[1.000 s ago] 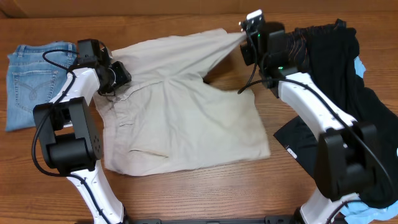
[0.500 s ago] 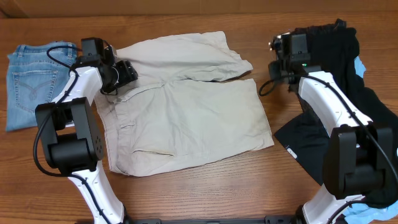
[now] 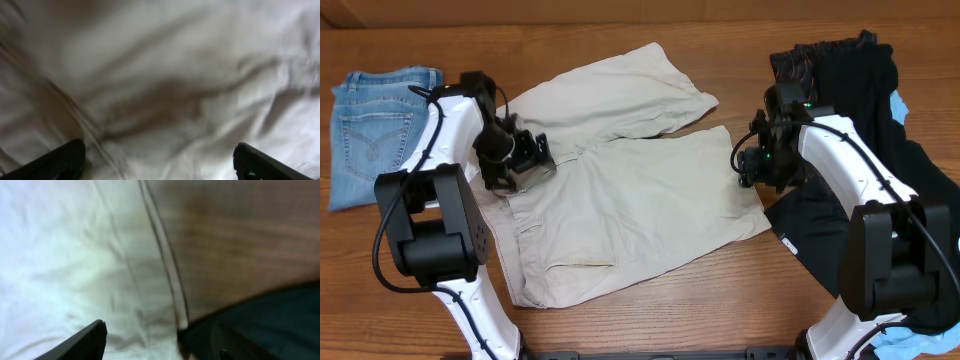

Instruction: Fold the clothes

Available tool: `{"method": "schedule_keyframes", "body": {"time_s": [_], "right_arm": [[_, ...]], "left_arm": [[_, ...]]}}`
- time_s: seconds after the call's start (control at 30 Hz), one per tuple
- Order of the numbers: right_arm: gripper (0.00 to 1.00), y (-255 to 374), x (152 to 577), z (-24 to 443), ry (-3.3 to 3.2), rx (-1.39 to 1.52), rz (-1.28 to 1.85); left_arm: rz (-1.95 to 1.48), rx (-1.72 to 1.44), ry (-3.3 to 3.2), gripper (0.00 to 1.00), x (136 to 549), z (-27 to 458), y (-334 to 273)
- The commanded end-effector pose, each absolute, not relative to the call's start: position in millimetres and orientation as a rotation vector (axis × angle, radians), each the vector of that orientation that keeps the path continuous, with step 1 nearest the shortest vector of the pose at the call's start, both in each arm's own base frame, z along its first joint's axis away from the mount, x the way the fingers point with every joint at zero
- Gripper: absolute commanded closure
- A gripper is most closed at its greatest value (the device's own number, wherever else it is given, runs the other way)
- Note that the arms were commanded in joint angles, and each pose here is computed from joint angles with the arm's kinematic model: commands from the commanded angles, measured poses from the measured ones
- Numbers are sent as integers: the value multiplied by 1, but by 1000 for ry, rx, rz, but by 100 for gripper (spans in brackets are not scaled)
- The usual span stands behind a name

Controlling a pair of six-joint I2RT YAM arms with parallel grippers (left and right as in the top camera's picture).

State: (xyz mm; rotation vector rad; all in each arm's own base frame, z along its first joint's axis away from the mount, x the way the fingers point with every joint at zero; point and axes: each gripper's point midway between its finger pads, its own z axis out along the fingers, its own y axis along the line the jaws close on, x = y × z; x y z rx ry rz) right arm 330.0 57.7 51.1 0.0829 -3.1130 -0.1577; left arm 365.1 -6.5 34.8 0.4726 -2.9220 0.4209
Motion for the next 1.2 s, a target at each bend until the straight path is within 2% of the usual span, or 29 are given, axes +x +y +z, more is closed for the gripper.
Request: {"method": "schedule_keyframes", "body": {"time_s": [0.0,0.2,0.4,0.57,0.63,0.87,1.0,1.17], "right_arm": [[30,66,319,52,-3058,26,-223],[34,65,308,53,-3016,9,-218],[33,64,297,51,-2972,-23,-205],[33,61,278,27,-2931,-30,-194],[30,60,271,17,-2924,-31,-192],[32,60,268,8,-2927,-64,-189],[35,60,265,9,-2911,-123,-180],[36,60,263,9,-2901,-144,-176]], "left_arm": [[307,508,-2915,2,356,47,-3],[199,538,-2927,2,356,44,7],[178,520,-2853,2,336,39,-1],[142,454,-2783,2,311,26,-22],[124,417,-2764,2,301,19,-32],[0,464,-2799,0,287,-24,-27],[-97,502,-2940,1,317,-35,0],[-15,420,-3285,4,403,-28,8]]}}
